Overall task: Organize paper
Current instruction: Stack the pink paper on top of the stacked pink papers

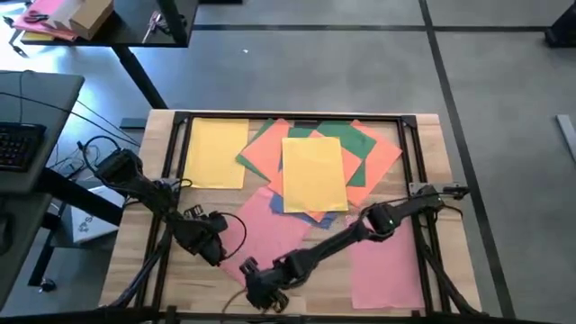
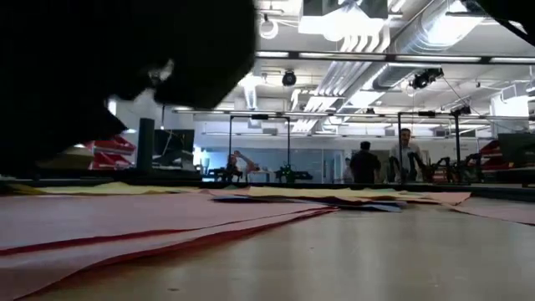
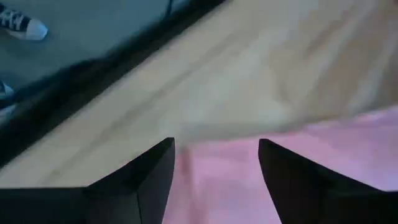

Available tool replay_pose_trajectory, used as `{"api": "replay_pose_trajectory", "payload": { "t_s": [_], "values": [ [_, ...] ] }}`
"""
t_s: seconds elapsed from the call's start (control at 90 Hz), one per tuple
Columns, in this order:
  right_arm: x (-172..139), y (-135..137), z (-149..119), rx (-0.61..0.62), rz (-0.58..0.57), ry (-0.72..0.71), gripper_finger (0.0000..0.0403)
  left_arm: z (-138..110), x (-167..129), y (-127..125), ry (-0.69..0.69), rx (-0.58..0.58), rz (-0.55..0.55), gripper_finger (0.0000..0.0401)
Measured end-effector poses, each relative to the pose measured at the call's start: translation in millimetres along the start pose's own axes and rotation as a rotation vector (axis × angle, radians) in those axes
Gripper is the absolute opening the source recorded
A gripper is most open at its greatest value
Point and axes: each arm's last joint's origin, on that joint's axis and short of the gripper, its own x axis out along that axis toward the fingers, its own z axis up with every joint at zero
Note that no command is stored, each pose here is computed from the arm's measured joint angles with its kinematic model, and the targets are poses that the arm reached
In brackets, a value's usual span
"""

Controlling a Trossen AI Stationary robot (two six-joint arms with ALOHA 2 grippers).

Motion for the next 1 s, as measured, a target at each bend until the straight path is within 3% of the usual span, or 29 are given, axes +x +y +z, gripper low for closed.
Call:
{"api": "replay_pose_trajectory", "payload": {
  "t_s": [0.233, 0.422, 0.711, 0.9, 1.0],
  "values": [
    [9, 0, -5, 0.088, -0.158, 0.055, 0.0215, -3, 0, -1, -0.01, 0.047, 0.002, 0.0179],
    [13, 1, -19, 0.086, -0.074, 0.135, 0.0215, -8, -1, -4, -0.019, 0.114, -0.005, 0.0179],
    [6, 21, 2, 0.1, 0.011, 0.028, 0.0215, -9, -1, -4, -0.015, 0.162, -0.011, 0.0179],
    [6, 24, 2, 0.121, -0.03, 0.058, 0.0215, -8, -3, -7, -0.016, 0.188, -0.028, 0.0179],
    [-6, 22, 14, 0.118, -0.034, 0.027, 0.0215, -4, -14, -14, -0.013, 0.246, -0.073, 0.0179]
  ]
}}
